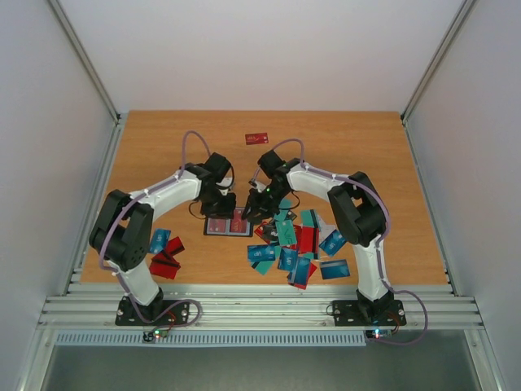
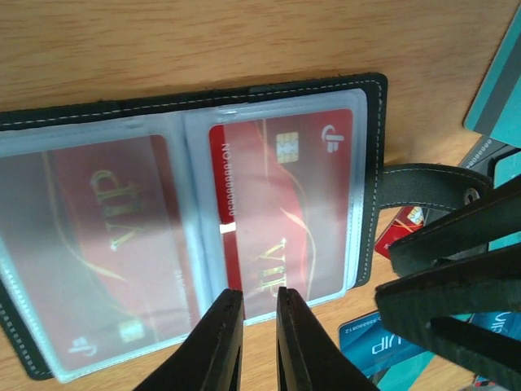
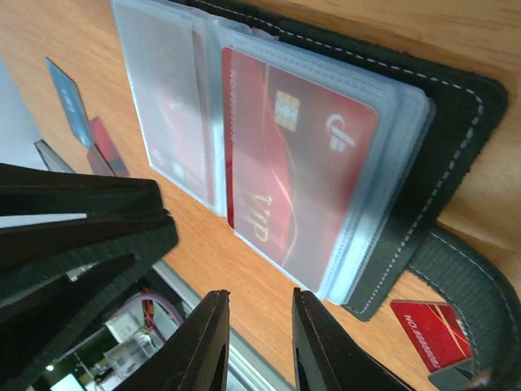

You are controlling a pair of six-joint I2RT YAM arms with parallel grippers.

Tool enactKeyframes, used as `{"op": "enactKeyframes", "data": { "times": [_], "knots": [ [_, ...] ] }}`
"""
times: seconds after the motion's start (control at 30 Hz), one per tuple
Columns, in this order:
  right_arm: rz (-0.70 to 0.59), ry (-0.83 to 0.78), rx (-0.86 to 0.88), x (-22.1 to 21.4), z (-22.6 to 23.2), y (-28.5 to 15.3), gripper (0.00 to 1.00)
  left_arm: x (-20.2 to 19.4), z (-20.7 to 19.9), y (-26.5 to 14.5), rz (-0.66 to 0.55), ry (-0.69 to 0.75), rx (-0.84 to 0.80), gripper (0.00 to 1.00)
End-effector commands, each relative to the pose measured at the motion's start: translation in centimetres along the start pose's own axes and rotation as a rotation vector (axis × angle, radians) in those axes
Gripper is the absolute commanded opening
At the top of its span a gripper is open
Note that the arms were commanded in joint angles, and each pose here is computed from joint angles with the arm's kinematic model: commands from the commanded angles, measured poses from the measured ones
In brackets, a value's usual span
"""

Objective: Put the credit cards into the card holder

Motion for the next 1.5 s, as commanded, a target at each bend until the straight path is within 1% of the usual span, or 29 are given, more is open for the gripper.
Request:
{"op": "enactKeyframes", "data": {
  "times": [0.0,0.3,0.47,0.6,0.77,1.1,1.17,1.33,1.47],
  "knots": [
    [0.008,0.029,0.067,0.6,0.5,0.2,0.25,1.0,-0.7,0.7,-0.014,0.021,-0.071,0.14],
    [0.013,0.101,0.036,1.4,-1.7,1.3,0.27,1.2,0.1,1.8,0.017,0.007,-0.091,0.12],
    [0.021,0.12,0.008,1.4,-2.6,1.9,0.28,1.1,0.4,2.2,0.026,0.008,-0.097,0.09],
    [0.029,0.128,0.01,1.6,-2.9,2.2,0.29,0.9,0.7,2.9,0.042,0.006,-0.099,0.06],
    [0.035,0.127,0.018,1.8,-2.7,2.3,0.29,0.5,1.1,4.2,0.069,0.006,-0.103,0.0],
    [0.046,0.121,0.034,2.3,-2.1,2.5,0.29,0.0,1.1,5.1,0.092,0.002,-0.127,0.0],
    [0.045,0.12,0.033,2.4,-2.1,2.5,0.29,0.1,1.1,4.6,0.088,0.0,-0.126,0.0],
    [0.043,0.12,0.009,2.4,-2.4,2.5,0.29,0.7,0.5,1.1,0.011,0.009,-0.094,0.01],
    [0.049,0.13,0.0,2.3,-2.8,2.7,0.29,0.8,0.7,-0.6,-0.011,0.012,-0.051,0.02]
  ]
}}
Point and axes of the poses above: each gripper's point midway between its finger pads, its own y axis out along the fingers, its own z axis along the line the jaws close on, x = y × z, the point moved 6 cm from there along -y, back along the fingers, and after that the axes turned 12 degrees about y, right-handed, at the moved point
